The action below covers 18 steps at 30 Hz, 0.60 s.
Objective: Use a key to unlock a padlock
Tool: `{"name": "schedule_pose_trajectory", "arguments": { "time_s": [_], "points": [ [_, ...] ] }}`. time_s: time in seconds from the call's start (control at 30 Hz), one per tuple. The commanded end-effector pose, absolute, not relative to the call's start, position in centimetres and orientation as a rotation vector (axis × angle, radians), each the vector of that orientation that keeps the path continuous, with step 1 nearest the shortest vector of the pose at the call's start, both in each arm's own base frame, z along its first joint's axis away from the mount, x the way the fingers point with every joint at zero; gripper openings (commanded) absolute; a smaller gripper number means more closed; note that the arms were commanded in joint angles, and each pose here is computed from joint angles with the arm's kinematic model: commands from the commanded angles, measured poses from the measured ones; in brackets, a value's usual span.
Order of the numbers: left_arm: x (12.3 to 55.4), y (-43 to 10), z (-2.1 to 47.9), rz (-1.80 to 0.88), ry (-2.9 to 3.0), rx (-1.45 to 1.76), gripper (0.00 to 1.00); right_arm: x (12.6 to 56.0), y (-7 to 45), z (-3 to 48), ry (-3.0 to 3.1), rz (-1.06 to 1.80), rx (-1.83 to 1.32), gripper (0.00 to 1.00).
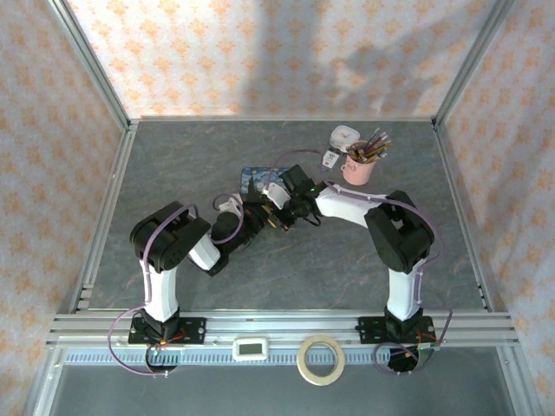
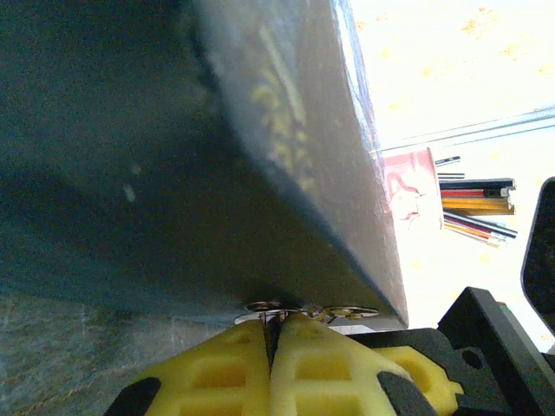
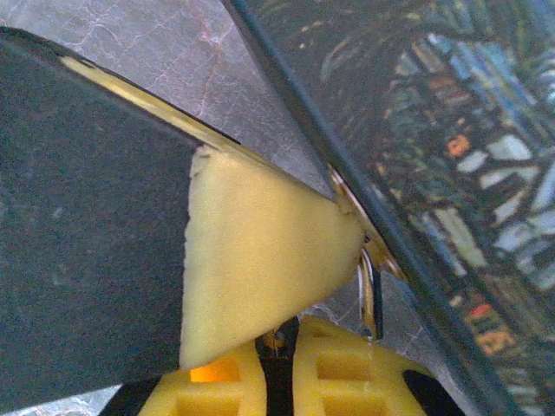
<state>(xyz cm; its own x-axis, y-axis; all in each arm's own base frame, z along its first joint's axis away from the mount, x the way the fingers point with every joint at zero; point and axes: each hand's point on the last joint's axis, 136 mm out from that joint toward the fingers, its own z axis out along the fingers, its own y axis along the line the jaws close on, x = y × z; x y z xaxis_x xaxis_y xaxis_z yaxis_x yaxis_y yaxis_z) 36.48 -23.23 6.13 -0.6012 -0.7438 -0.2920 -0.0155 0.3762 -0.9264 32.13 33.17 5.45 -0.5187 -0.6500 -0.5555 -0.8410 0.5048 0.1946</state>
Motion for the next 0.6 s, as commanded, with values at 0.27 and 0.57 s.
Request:
{"name": "schedule_pose_trajectory", "arguments": {
  "time_s": [0.27, 0.57],
  "points": [
    [36.7, -23.5, 6.1, -1.276, 1.900, -0.643, 0.00, 31.9, 32.9, 13.0, 2.289, 0.732, -0.886, 0.64],
    [36.4, -22.6, 5.3, -1.238, 1.908, -0.677, 0.00, 36.9, 25.0, 16.6, 2.263, 0.576, -0.035, 0.72]
  ]
}}
